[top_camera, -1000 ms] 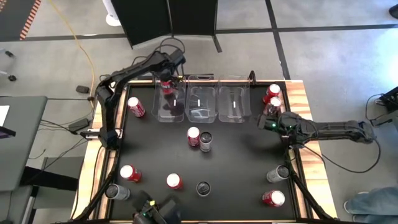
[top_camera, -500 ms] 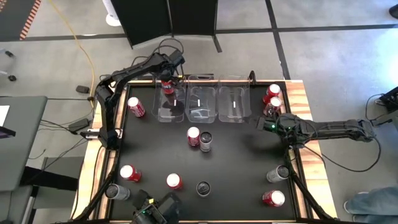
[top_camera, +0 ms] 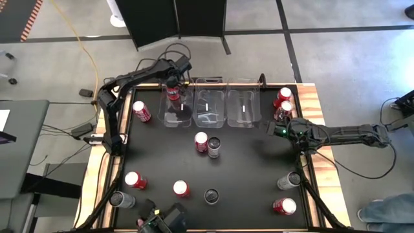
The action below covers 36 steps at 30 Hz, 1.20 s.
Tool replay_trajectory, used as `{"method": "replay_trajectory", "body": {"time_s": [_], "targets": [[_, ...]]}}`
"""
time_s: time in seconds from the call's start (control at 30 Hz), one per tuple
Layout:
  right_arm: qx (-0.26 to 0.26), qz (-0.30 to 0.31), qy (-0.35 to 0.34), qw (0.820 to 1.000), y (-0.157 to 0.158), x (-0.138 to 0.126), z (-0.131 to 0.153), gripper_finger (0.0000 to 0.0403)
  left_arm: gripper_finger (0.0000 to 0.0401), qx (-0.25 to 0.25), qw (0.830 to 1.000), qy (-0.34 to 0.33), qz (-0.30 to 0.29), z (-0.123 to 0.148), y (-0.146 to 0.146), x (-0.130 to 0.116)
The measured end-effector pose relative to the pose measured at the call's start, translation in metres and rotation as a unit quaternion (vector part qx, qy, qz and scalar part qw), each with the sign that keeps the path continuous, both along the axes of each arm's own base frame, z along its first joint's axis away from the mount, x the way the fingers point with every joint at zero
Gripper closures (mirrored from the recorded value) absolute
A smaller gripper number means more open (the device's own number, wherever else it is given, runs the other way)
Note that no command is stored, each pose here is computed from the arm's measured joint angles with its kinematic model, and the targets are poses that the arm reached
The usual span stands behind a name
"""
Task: Sort soda cans
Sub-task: Put the top left red soda can into the left transparent bin, then put the bottom right red soda can into the left transparent bin
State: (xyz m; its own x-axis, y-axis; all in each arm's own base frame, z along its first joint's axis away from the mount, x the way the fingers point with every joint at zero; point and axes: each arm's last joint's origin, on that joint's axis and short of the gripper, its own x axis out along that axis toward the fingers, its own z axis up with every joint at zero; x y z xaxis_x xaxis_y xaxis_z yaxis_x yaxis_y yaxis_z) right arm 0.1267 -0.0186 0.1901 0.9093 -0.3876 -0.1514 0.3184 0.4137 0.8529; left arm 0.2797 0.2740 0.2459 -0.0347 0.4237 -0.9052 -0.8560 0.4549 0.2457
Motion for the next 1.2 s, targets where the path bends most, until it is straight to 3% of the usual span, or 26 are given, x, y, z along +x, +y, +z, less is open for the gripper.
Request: {"method": "replay_trajectory", "body": {"time_s": [0.4,0.77,1.07,1.2], "targets": [[0.012,-0.010,-0.006,1.000,-0.001,0.000,0.000,0.0138,0.0009,0.072,0.996,-0.051,-0.031,0.072,-0.023,-0.029],[0.038,-0.007,-0.083,0.996,0.001,0.001,0.012,0.0143,0.0028,0.109,0.986,-0.101,-0.081,0.153,-0.096,-0.087],[0.035,0.001,-0.170,0.985,0.002,0.000,0.029,0.0215,0.0060,0.128,0.971,-0.171,-0.108,0.187,-0.158,-0.119],[0.002,0.015,-0.203,0.979,0.008,0.000,0.038,0.0263,0.0065,0.093,0.960,-0.227,-0.138,0.196,-0.184,-0.133]]}}
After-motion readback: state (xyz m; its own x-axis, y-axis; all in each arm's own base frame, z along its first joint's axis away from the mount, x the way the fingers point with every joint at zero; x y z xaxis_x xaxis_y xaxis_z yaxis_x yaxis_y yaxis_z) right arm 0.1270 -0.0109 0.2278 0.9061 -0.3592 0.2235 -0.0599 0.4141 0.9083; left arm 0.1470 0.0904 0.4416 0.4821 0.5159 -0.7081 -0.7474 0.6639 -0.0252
